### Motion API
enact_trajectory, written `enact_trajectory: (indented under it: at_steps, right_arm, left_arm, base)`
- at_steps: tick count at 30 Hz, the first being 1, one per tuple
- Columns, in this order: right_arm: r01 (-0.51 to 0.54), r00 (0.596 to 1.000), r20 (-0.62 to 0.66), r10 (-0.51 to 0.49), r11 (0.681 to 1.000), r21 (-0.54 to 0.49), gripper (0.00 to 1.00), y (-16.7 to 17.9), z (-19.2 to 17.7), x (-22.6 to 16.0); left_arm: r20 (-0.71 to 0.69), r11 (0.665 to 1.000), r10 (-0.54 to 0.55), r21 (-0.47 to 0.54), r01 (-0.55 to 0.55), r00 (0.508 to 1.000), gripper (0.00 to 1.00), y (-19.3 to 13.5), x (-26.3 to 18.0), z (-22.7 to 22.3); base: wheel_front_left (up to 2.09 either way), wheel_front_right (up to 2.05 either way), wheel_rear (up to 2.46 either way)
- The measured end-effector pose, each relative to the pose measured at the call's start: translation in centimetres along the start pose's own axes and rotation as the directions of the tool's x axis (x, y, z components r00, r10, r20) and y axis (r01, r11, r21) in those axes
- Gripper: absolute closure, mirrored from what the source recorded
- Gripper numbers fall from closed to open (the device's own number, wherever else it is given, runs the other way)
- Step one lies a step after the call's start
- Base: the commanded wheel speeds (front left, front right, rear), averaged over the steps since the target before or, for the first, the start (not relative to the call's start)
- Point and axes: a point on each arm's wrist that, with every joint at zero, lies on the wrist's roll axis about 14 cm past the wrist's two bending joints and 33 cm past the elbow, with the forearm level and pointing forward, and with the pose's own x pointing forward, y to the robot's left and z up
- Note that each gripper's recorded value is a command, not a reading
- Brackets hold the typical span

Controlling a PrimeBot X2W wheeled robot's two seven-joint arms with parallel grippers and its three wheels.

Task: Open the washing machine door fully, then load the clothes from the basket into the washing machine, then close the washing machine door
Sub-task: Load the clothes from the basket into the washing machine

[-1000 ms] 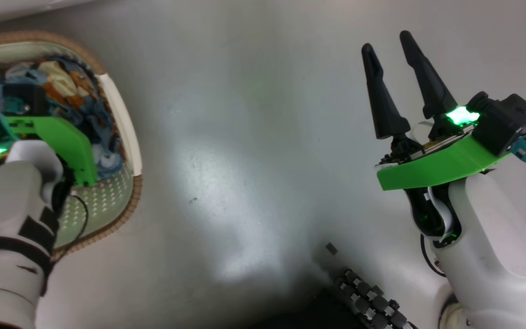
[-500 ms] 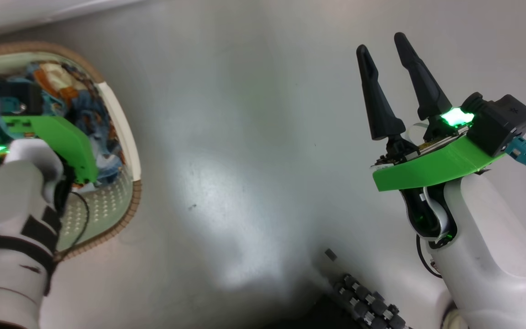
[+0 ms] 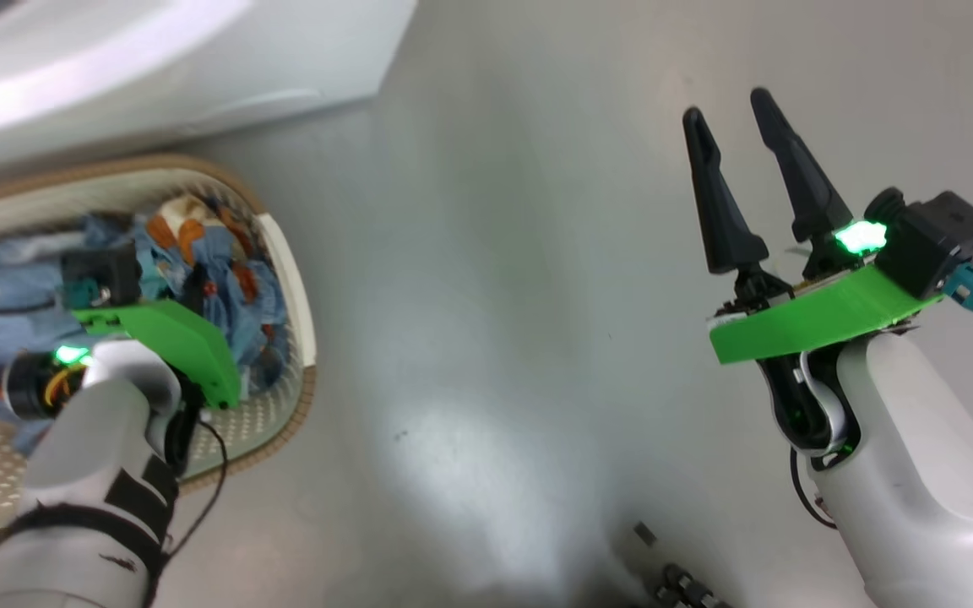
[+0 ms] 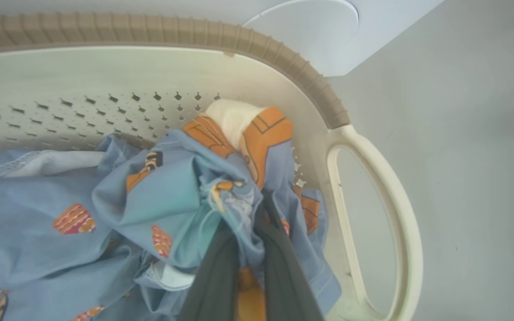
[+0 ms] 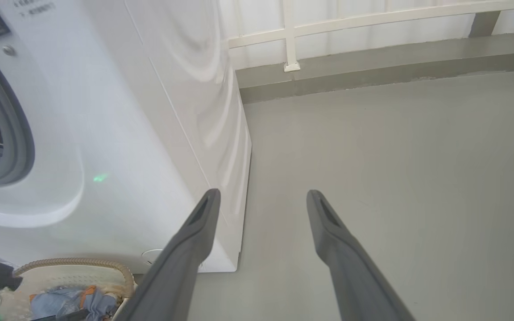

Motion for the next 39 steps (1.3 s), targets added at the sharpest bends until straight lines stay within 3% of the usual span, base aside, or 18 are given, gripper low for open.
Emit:
enact_trajectory:
  at_steps: [10, 20, 31, 39]
  right_arm:
    - [-0.033, 0.998, 0.059, 0.034, 0.999, -0.014, 0.0, 1.0, 3.7, -2.1]
    - [-0.07, 0.991, 0.11, 0.072, 0.997, -0.017, 0.0, 2.5, 6.4, -4.6]
    - [-0.119, 0.98, 0.157, 0.12, 0.993, -0.015, 0.0, 4.5, 8.5, -7.8]
    - [-0.162, 0.968, 0.193, 0.163, 0.987, -0.022, 0.0, 6.1, 9.8, -8.9]
  left_arm:
    - [0.201, 0.998, -0.02, -0.049, 0.03, 0.979, 1.0, -1.9, -5.6, 4.1]
    - [0.352, 0.998, -0.03, -0.033, 0.044, 0.935, 1.0, -2.8, -11.7, 7.2]
    - [0.586, 0.999, -0.022, 0.033, 0.004, 0.81, 1.0, -3.6, -20.5, 11.7]
    - [0.733, 0.996, -0.035, 0.081, -0.036, 0.679, 1.0, -4.9, -26.8, 14.6]
  base:
    - [0.0, 0.0, 0.0]
    - [0.0, 0.0, 0.0]
    - [0.0, 0.0, 0.0]
    - [0.0, 0.0, 0.0]
